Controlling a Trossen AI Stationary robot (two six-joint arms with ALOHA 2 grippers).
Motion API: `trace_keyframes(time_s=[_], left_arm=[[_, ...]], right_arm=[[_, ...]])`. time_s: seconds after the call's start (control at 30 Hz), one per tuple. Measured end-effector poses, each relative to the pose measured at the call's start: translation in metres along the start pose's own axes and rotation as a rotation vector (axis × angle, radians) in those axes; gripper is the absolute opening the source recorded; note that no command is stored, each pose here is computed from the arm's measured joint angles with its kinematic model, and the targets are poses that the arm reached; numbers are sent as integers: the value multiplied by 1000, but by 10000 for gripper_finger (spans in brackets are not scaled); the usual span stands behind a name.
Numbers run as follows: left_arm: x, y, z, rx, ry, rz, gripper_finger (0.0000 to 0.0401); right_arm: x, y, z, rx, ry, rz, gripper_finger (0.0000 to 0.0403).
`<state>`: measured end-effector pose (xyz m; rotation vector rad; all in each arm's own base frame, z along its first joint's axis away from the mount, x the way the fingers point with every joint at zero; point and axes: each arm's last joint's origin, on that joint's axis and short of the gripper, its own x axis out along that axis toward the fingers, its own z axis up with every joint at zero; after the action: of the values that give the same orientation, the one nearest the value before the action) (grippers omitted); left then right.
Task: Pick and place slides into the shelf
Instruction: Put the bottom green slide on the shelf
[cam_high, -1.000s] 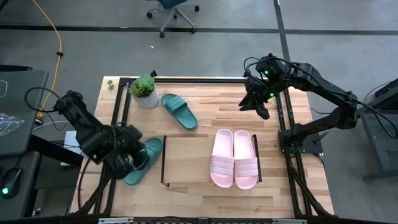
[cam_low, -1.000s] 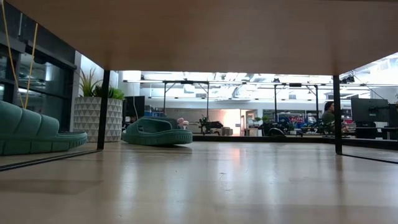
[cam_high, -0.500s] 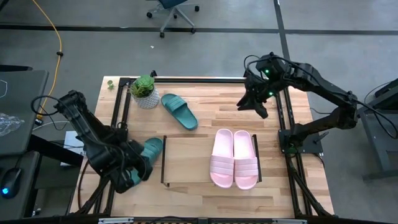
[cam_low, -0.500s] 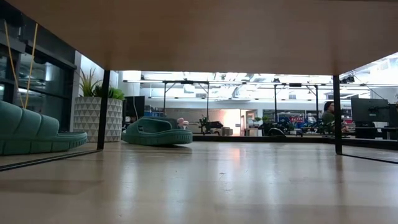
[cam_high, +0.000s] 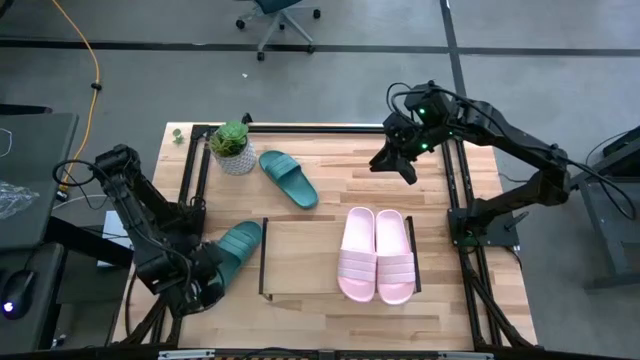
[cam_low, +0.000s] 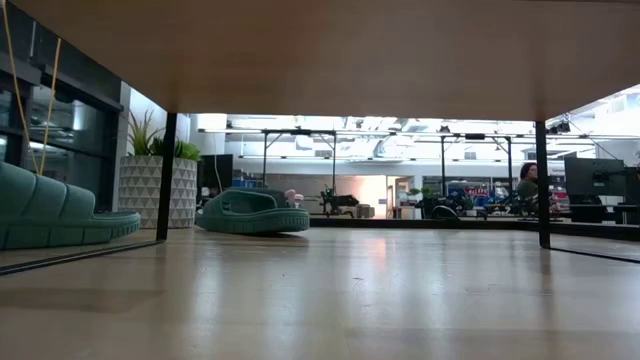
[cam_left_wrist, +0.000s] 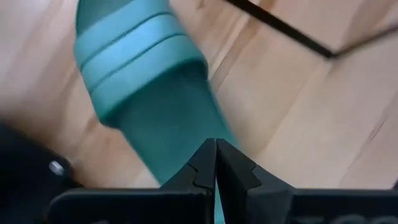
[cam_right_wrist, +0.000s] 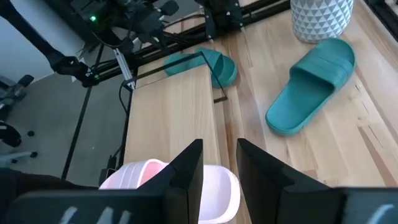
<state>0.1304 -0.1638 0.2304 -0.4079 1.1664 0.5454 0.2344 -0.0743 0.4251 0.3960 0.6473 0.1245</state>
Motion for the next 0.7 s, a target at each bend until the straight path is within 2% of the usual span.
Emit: trace_keyframes(time_s=[0.17, 0.27, 0.47, 0.7], left_arm=[[-1, -3, -2, 358, -11, -31, 1], [-1, -3, -1, 493, -23, -29, 1], [3, 0, 0, 594, -83, 59, 0], [12, -6, -2, 735, -132, 148, 1]], right_arm=[[5, -3, 1, -6, 14, -11, 87], [5, -5, 0, -11, 16, -56, 87], [4, -8, -1, -3, 22, -128, 87], [3, -11, -2, 19, 34, -152, 87]])
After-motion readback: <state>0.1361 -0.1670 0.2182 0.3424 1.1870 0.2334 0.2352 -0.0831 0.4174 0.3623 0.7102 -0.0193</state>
